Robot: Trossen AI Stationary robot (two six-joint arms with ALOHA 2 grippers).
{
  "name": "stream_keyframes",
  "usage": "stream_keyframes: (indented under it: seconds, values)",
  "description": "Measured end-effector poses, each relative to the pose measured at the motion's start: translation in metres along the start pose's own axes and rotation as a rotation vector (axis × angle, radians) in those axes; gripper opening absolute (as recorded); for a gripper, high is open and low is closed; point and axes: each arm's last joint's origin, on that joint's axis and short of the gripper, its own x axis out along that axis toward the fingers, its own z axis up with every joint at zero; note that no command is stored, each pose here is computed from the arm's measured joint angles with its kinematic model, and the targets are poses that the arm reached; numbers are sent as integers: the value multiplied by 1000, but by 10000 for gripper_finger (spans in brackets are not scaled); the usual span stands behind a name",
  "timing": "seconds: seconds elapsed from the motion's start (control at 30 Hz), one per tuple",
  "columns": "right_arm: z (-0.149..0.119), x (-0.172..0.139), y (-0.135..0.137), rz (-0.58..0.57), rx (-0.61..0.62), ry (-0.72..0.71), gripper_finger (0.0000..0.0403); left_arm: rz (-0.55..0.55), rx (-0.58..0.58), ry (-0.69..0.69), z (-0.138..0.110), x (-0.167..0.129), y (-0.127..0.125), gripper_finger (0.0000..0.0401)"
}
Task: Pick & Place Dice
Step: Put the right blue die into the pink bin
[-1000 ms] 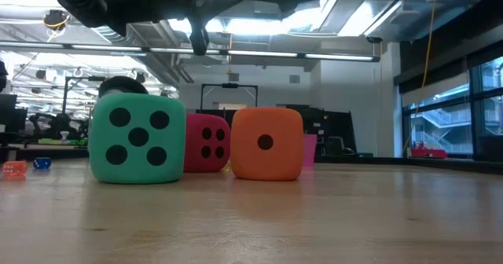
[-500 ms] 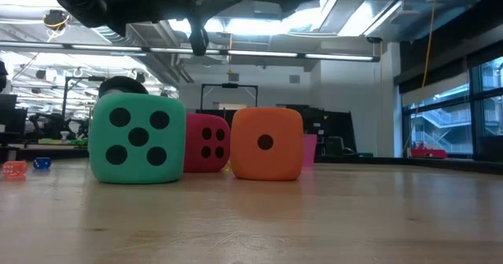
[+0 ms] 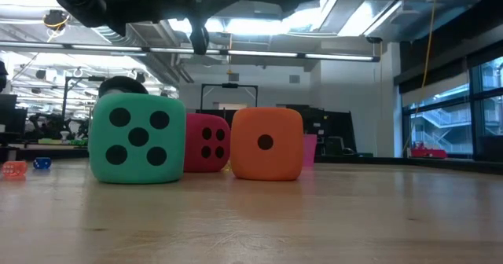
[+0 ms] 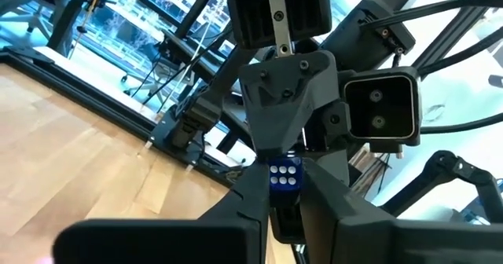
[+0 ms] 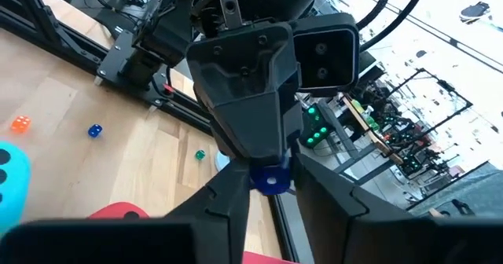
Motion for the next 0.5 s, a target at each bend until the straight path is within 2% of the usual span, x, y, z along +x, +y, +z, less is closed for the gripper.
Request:
stream_keyframes:
  seconds: [0.2,0.5]
  values:
    - [0,0,1,7,6,0,121,-3,13,-3,1,0,0,26]
    - [0,0,1,15,31,-9,123,-2,27,-1,1,0,0,25]
